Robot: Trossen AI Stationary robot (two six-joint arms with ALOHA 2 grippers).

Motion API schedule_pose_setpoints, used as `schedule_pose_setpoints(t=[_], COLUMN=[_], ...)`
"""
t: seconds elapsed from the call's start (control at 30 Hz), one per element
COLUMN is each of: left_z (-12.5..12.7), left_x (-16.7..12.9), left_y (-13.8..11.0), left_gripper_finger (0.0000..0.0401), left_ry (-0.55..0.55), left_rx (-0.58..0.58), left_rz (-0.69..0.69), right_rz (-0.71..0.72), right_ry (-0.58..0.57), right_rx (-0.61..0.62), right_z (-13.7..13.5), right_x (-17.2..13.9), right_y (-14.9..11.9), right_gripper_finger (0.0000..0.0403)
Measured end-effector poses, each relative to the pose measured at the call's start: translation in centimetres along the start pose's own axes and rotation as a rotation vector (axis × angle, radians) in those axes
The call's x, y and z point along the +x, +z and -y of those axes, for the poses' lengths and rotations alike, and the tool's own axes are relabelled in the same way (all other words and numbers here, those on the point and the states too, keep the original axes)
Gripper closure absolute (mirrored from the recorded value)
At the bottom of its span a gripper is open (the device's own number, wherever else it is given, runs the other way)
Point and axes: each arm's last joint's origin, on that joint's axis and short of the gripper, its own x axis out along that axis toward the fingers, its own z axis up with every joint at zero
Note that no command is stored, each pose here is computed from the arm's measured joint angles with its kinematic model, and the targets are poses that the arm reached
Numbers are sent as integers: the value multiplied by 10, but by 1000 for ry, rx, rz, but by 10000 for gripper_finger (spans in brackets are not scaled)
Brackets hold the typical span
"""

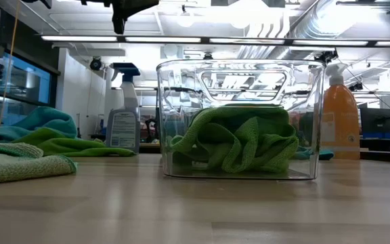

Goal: Sort microfiber towel by color & place in baskets
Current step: Put the blue microfiber towel into the blue bin

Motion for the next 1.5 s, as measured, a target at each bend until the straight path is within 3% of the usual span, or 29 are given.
schedule_pose_setpoints(t=[0.27, 0.37, 0.5, 0.67, 0.87, 1.2, 1.5], left_z=[2, 4, 9, 14, 22, 27, 26], left_x=[0, -1, -1, -2, -3, -3, -2], left_y=[5, 9, 12, 11, 8, 19, 18], left_gripper_finger=[224, 224, 224, 224, 224, 224, 224], left_ry=[-23, -44, -87, -111, -139, -93, -56], left_rx=[3, 43, 101, 180, 316, 393, 392], left_rz=[54, 98, 128, 130, 130, 176, 178], right_rz=[473, 634, 756, 753, 720, 660, 586], right_ry=[-129, -228, -409, -553, -631, -619, -619], right_rx=[-346, -465, -516, -573, -647, -629, -586], right_z=[-10, -7, 5, 23, 36, 45, 48], right_x=[-44, -55, -66, -71, -64, -59, -58], right_y=[42, 56, 71, 85, 101, 104, 96], right_gripper_finger=[402, 402, 402, 402, 403, 403, 403])
